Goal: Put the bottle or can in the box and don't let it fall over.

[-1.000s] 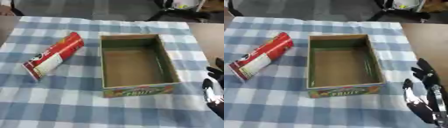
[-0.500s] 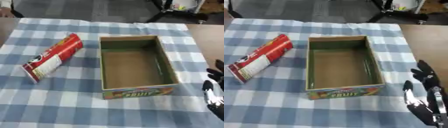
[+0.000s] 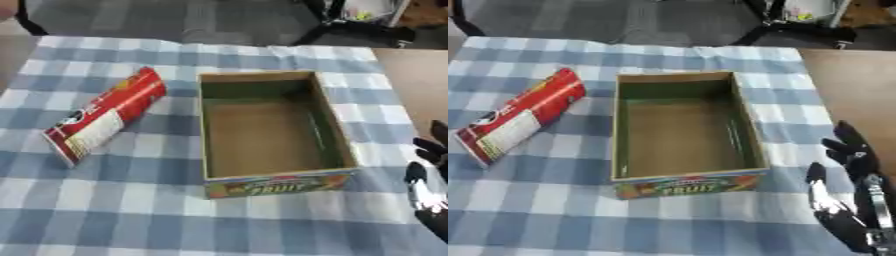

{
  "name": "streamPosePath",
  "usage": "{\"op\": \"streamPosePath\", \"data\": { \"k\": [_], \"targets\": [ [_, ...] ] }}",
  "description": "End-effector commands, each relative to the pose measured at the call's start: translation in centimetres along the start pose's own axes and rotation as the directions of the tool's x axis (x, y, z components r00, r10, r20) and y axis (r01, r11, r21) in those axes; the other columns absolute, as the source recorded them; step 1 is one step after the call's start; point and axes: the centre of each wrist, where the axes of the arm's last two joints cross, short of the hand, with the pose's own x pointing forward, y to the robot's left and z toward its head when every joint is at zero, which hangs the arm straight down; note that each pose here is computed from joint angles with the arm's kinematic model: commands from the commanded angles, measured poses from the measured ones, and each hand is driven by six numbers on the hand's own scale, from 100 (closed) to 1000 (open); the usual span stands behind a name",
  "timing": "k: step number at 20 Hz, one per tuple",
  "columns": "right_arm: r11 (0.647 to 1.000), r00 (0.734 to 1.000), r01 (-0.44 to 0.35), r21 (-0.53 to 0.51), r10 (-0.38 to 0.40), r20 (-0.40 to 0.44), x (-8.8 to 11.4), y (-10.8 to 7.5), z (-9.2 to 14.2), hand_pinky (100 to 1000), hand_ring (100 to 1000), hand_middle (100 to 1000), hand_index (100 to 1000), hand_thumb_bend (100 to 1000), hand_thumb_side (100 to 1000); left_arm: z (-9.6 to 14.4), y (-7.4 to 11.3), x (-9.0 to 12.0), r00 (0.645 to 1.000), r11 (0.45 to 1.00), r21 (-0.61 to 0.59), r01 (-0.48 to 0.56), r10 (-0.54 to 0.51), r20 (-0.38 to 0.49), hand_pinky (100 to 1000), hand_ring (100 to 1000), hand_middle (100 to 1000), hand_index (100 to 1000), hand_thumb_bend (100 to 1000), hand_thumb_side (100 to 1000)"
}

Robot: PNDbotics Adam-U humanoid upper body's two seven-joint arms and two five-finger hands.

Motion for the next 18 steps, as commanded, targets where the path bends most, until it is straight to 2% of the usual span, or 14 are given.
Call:
{"op": "streamPosePath", "data": {
  "k": [1,4,12,18],
  "targets": [
    [1.000,1.000,-0.007,-0.005,0.007,0.019,0.4,-0.4,-0.4,867,878,1000,947,100,470,-0.9,0.9,0.8,0.998,0.999,0.005,0.052,-0.052,0.035,613,601,780,703,139,701],
    [1.000,1.000,-0.007,-0.003,0.007,0.021,0.4,-0.4,-0.4,866,878,1000,946,100,470,-1.3,1.0,0.7,0.994,0.994,0.027,0.108,-0.109,0.027,623,588,758,680,100,672],
    [1.000,1.000,-0.002,0.006,0.001,0.025,0.5,-0.4,-0.5,866,876,1000,945,100,470,-2.9,0.0,0.6,0.963,0.962,-0.014,0.271,-0.271,0.002,643,603,774,690,100,659],
    [1.000,1.000,0.003,0.008,-0.003,0.027,0.5,-0.4,-0.5,865,874,1000,944,100,470,-3.8,-0.8,0.3,0.948,0.946,-0.063,0.319,-0.319,0.008,650,609,776,692,100,663]
  ]
}}
